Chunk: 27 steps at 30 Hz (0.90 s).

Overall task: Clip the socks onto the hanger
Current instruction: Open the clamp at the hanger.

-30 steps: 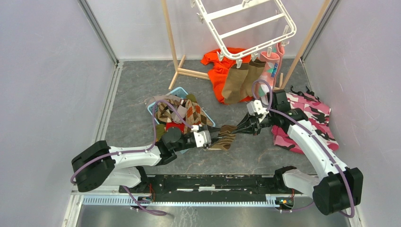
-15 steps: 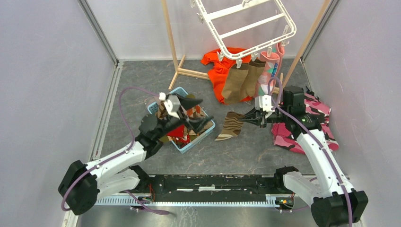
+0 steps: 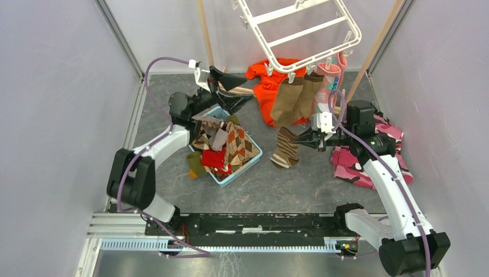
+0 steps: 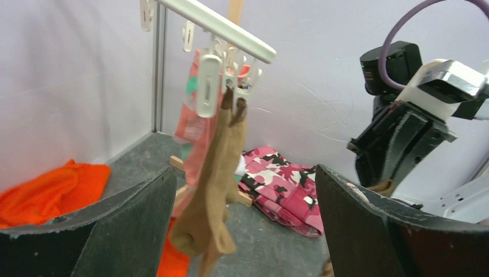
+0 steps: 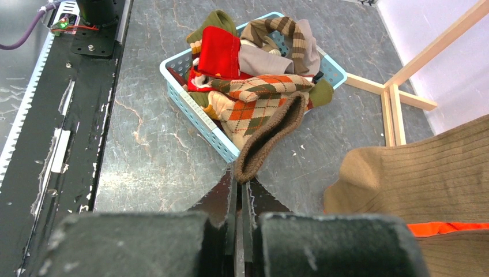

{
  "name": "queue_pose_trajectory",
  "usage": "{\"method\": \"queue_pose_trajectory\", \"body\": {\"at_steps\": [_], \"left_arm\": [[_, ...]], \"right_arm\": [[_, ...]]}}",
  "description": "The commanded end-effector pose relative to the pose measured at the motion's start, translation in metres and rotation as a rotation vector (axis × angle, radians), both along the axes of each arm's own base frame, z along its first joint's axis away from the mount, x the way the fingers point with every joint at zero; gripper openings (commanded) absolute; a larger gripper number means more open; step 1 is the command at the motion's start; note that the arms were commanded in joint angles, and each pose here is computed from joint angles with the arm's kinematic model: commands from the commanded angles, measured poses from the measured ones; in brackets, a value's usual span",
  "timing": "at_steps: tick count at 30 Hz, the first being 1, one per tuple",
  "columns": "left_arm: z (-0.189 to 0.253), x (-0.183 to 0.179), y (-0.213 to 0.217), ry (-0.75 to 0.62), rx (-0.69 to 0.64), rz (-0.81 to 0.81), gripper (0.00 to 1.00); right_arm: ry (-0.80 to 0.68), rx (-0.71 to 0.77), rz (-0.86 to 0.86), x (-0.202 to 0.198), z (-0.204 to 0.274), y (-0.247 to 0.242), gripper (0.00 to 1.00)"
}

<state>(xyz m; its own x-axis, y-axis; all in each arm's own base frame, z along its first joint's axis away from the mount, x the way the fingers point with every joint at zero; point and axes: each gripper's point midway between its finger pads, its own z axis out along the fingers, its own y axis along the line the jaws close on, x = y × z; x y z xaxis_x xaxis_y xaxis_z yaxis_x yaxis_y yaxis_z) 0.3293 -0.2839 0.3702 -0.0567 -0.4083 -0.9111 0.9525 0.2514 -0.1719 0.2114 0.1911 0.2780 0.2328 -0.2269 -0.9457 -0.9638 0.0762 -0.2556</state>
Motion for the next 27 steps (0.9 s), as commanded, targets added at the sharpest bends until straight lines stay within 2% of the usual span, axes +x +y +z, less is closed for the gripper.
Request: {"method": "queue_pose_trajectory", "body": {"at_steps": [1, 6, 9, 12, 20, 27], "left_arm": [[0.032, -0.003, -0.002, -0.241, 0.000, -0.128, 0.94], [0.024, 0.011, -0.008, -0.415, 0.081, -0.317, 0.94], [0.019, 0.033, -0.009, -0.402, 0.102, -0.379, 0.93], [0.014, 0.047, -0.015, -0.399, 0.095, -0.388, 0.94], [0.019, 0.055, -0.026, -0.404, 0.048, -0.394, 0.93], [0.024, 0.046, -0.046, -0.435, 0.001, -0.411, 0.88]], "right_arm": [[-0.028, -0.010, 0.001, -0.001, -0.002, -0.002, 0.00], [-0.028, -0.036, 0.000, 0.000, -0.009, -0.005, 0.00], [-0.030, -0.045, -0.004, 0.001, -0.012, -0.006, 0.00], [-0.032, -0.054, -0.001, 0.002, -0.014, -0.007, 0.00], [-0.019, -0.060, 0.025, -0.001, -0.019, -0.006, 0.00], [-0.019, -0.061, 0.031, -0.002, -0.019, -0.006, 0.00]]}}
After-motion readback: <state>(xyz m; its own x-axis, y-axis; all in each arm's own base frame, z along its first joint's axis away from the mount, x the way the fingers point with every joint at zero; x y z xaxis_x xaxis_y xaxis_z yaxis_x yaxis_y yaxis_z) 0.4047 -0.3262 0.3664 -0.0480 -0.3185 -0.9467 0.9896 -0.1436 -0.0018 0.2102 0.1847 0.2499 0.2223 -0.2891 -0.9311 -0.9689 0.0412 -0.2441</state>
